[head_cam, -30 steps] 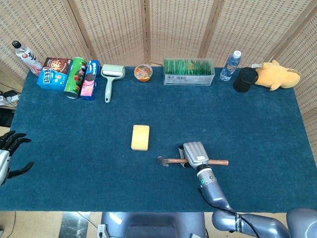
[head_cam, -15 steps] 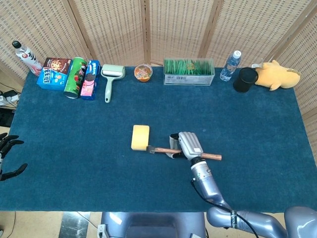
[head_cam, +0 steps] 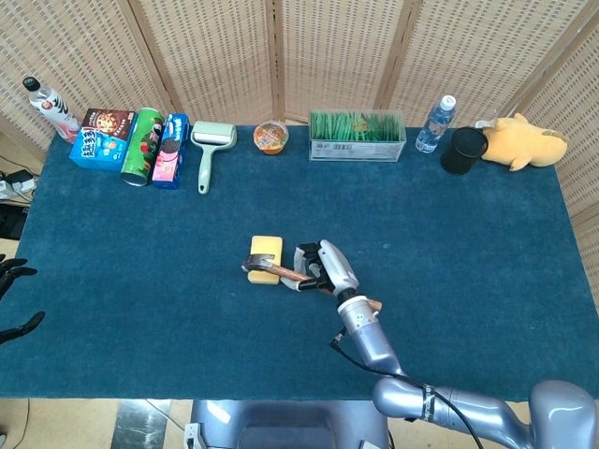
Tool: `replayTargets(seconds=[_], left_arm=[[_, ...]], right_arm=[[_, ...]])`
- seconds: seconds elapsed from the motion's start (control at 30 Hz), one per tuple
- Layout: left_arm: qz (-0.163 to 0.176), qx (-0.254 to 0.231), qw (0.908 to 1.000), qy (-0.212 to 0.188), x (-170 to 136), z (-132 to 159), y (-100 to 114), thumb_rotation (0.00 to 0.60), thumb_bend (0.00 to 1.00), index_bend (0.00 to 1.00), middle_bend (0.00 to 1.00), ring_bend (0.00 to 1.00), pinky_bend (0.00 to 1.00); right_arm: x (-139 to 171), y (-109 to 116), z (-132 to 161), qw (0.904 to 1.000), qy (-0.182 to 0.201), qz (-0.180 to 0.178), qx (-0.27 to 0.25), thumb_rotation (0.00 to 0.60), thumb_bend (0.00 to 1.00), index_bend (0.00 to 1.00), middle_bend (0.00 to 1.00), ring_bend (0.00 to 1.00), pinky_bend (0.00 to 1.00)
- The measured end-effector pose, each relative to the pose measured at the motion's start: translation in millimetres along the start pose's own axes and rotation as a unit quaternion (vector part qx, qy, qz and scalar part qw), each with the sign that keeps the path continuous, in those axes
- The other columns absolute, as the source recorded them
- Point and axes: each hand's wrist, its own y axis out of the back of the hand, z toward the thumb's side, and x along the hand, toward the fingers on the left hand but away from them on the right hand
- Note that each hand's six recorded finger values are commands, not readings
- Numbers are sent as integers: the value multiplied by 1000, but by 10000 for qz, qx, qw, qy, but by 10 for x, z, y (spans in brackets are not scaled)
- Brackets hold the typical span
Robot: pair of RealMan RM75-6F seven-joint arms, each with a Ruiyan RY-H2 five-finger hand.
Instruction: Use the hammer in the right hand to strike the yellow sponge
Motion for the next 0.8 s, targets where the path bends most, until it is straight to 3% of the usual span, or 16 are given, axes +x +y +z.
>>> replayTargets(seconds=[0.1, 0.3, 0.4, 0.53, 0.67, 0.73, 0.8], left_arm=[[-11, 10, 10000, 49, -10, -31, -2, 600, 236, 279, 210, 106, 144], [3, 30, 9999, 139, -33, -94, 16, 600, 235, 279, 210, 106, 144], [6, 39, 9998, 175, -43, -119, 21, 600, 236, 279, 210, 106, 144], [21, 38, 9998, 175, -45, -125, 27, 600, 235, 279, 210, 106, 144], [18, 31, 9999, 138, -33, -108, 21, 600, 234, 279, 210, 106, 144], [15, 22, 9999, 113, -26, -95, 15, 600, 235, 279, 210, 105, 144], [12, 16, 10000, 91, -23, -83, 10, 600, 236, 279, 210, 106, 144]], right_arm=[[-48, -32, -43, 9998, -14, -12, 222, 600, 246, 899, 1000, 1000, 1000], [-193, -145, -142, 9913, -99, 62, 1313, 600, 244, 907, 1000, 1000, 1000], [-270, -198, -167, 9790, -119, 74, 2033, 600, 245, 909, 1000, 1000, 1000], [-349, -267, -186, 9529, -151, 102, 3027, 600, 245, 910, 1000, 1000, 1000], [-381, -304, -150, 9320, -222, 113, 3617, 600, 246, 910, 1000, 1000, 1000], [-371, -313, -100, 9333, -223, 120, 3582, 600, 245, 910, 1000, 1000, 1000], [-353, -319, -41, 9427, -215, 142, 3327, 600, 245, 911, 1000, 1000, 1000]])
